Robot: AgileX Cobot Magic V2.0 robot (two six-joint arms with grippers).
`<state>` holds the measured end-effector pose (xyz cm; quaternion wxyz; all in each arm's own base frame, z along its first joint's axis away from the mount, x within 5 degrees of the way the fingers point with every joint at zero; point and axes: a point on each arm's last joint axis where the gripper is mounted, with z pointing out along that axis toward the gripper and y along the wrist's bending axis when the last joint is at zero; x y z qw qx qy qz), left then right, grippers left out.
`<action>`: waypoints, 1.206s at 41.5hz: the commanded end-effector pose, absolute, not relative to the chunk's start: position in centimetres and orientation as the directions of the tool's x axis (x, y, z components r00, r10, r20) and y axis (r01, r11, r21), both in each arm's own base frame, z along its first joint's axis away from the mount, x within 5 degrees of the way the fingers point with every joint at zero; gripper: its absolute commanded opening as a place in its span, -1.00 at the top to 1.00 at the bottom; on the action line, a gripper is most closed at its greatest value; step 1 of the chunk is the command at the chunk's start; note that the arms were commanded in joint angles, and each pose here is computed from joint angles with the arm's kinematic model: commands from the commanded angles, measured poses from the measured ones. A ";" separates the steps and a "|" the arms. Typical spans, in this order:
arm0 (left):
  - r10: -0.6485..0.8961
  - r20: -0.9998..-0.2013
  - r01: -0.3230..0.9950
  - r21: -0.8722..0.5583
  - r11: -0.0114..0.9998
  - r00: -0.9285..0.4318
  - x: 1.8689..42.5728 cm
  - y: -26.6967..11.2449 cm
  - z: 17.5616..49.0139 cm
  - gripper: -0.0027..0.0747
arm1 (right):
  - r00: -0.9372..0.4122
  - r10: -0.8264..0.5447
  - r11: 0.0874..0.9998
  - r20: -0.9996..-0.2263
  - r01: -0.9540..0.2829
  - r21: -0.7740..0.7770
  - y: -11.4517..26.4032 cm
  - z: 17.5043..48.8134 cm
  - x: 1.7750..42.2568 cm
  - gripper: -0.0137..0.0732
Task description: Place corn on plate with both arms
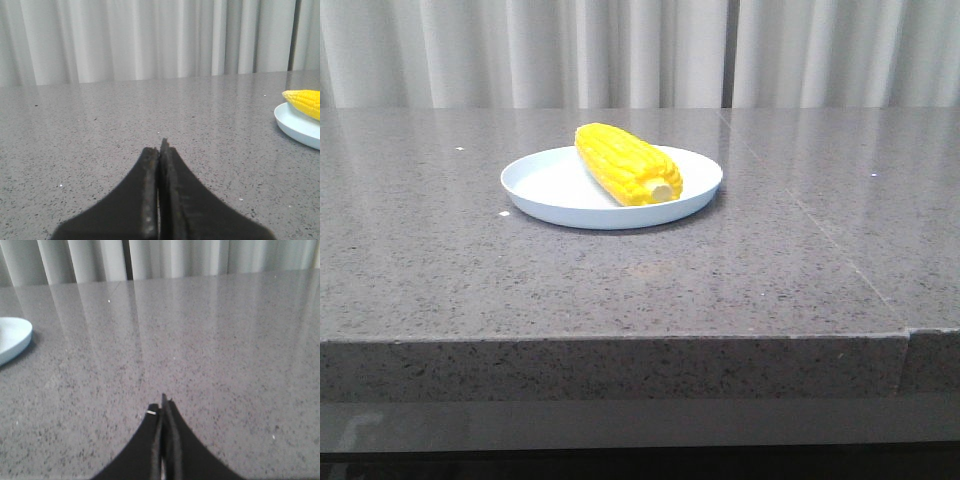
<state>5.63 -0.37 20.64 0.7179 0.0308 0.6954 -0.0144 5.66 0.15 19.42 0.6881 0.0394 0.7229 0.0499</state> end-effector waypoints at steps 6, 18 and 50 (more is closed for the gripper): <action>-0.002 -0.992 0.061 0.006 0.998 0.128 5.4 -0.3 21.4 0.98 | 0.169 0.126 0.992 -0.978 -0.015 0.125 -0.1 21.7 5.4 0.84; -0.002 -0.992 0.061 0.006 0.998 0.128 5.4 -0.3 21.4 0.98 | 0.166 0.126 0.992 -0.978 -0.016 0.125 -0.1 21.7 5.4 0.84; -0.001 -0.991 0.048 0.006 0.999 0.130 5.4 -0.3 21.4 0.98 | 0.165 0.126 0.992 -0.978 -0.016 0.125 -0.1 21.7 5.4 0.84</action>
